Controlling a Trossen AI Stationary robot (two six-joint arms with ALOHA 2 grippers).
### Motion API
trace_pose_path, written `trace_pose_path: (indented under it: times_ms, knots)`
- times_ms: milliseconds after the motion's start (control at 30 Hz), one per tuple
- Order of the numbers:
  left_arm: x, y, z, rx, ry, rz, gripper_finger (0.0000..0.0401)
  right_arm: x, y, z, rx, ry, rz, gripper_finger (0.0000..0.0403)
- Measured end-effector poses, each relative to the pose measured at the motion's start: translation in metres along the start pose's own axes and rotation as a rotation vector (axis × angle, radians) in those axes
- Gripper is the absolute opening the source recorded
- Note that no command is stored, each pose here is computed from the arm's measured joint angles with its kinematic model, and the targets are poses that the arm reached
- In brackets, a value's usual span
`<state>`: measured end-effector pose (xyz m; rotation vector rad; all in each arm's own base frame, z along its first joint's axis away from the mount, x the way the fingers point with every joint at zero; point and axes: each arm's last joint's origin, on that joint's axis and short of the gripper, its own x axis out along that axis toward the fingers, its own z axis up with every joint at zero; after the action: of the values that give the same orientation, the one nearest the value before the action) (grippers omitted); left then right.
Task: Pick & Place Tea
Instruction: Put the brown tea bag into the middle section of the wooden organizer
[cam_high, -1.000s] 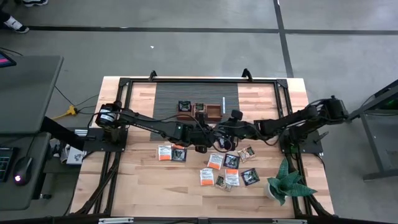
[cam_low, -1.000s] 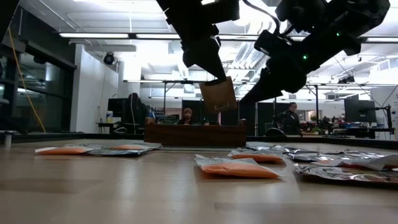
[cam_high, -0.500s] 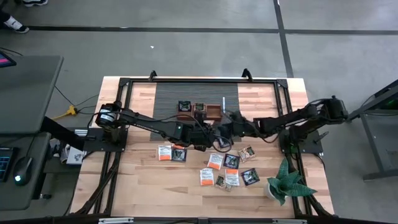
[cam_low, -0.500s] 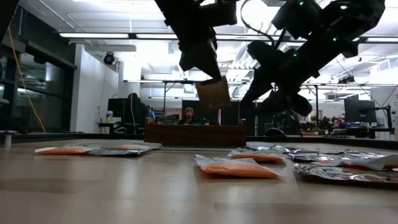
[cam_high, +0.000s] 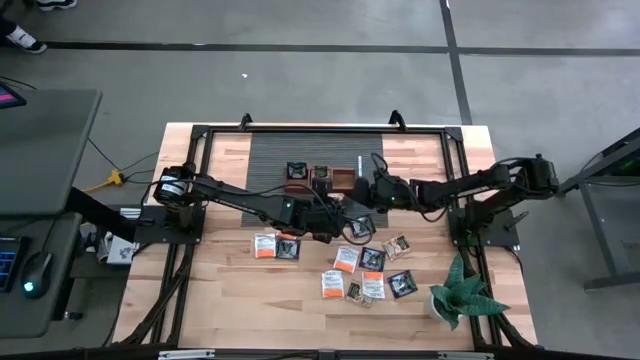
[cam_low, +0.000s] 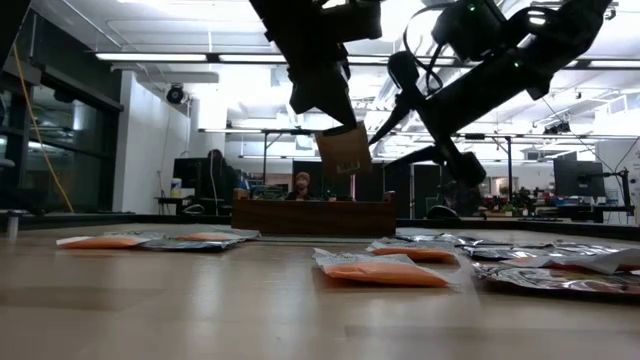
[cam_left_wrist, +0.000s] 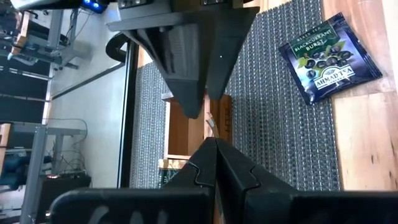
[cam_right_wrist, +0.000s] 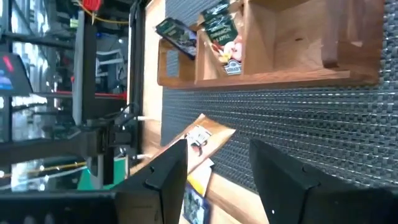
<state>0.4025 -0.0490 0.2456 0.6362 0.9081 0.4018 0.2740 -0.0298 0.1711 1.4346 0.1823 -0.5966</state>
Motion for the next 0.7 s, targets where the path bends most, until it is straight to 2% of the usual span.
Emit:
trace_pose_path:
  times_ms: [500, 700]
  knots:
    - [-0.0001, 0.0015, 0.0045, -0.004, -0.036, 0.018, 0.0, 0.0007, 0.0, 0.0037, 0.097, 0.003, 0.003, 0.0168]
    - [-0.0001, 0.0016, 0.0048, -0.006, -0.039, 0.018, 0.0, 0.0013, 0.0042, 0.0085, 0.114, -0.014, 0.048, 0.0168]
